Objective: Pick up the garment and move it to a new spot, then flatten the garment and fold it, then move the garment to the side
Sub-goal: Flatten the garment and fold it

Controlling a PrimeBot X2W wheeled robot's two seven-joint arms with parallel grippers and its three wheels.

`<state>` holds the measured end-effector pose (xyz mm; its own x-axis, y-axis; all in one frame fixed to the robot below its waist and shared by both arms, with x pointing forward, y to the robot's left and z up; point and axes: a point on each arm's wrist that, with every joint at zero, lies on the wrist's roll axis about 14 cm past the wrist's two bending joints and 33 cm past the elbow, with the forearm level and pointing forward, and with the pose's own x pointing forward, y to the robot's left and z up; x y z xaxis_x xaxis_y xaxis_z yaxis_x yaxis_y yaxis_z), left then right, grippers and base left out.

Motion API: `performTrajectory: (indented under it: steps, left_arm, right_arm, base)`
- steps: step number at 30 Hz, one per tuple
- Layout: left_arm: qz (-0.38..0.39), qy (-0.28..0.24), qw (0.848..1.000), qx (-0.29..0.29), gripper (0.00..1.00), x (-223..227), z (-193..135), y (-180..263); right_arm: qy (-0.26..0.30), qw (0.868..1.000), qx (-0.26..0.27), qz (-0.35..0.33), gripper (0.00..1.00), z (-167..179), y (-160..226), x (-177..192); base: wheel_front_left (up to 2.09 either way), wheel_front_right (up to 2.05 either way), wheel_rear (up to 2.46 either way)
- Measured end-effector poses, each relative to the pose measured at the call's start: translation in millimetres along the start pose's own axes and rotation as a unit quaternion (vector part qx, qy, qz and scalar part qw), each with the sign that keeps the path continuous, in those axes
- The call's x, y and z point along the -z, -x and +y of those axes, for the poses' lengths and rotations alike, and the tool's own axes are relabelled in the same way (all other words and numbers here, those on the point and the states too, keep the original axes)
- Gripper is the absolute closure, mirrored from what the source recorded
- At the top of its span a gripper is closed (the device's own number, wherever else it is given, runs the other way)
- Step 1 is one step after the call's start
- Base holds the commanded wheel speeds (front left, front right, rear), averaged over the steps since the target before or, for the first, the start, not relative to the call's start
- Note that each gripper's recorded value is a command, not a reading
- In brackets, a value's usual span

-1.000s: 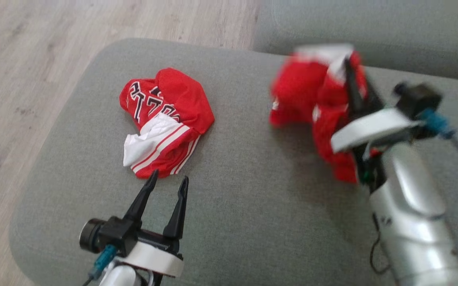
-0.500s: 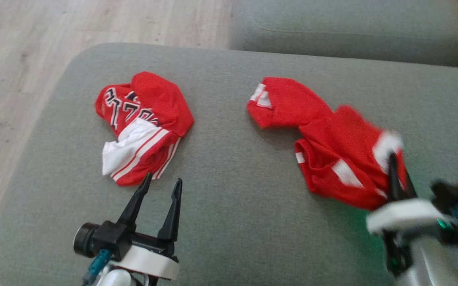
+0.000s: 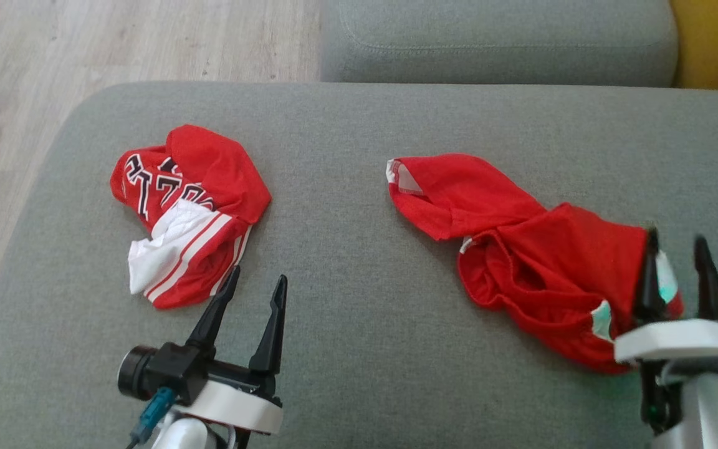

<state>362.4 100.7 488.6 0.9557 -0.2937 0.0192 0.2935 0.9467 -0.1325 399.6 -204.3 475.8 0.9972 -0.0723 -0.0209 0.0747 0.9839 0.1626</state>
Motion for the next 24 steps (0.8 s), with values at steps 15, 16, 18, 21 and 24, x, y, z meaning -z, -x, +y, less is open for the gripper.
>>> performTrajectory:
  steps: [15, 16, 18, 21, 24]
  left_arm:
    - [-0.012, 0.002, 1.0, -0.015, 0.0, -7.3, 5.4, 6.5]
    - [-0.01, 0.003, 1.0, -0.017, 0.0, -6.0, 6.8, 6.9]
    - [-0.006, 0.004, 1.0, -0.021, 0.0, -3.2, 9.7, 7.4]
    - [0.0, 0.007, 1.0, -0.028, 0.0, 1.1, 14.5, 9.2]
    - [0.004, 0.009, 0.999, -0.035, 0.0, 3.6, 18.7, 10.2]
  right_arm:
    - [0.038, 0.988, -0.149, 0.005, 0.0, 89.8, 36.9, 8.8]
    - [0.044, 0.986, -0.158, 0.016, 0.0, 95.1, 36.3, 15.3]
    - [0.054, 0.982, -0.175, 0.05, 0.0, 106.1, 33.9, 31.4]
    - [0.068, 0.975, -0.185, 0.097, 0.0, 113.7, 22.3, 50.6]
    - [0.083, 0.968, -0.191, 0.139, 0.0, 118.9, 9.1, 67.7]
  base:
    - [0.0, 0.0, 0.0]
    - [0.0, 0.0, 0.0]
    - [0.0, 0.0, 0.0]
    - [0.0, 0.0, 0.0]
    - [0.0, 0.0, 0.0]
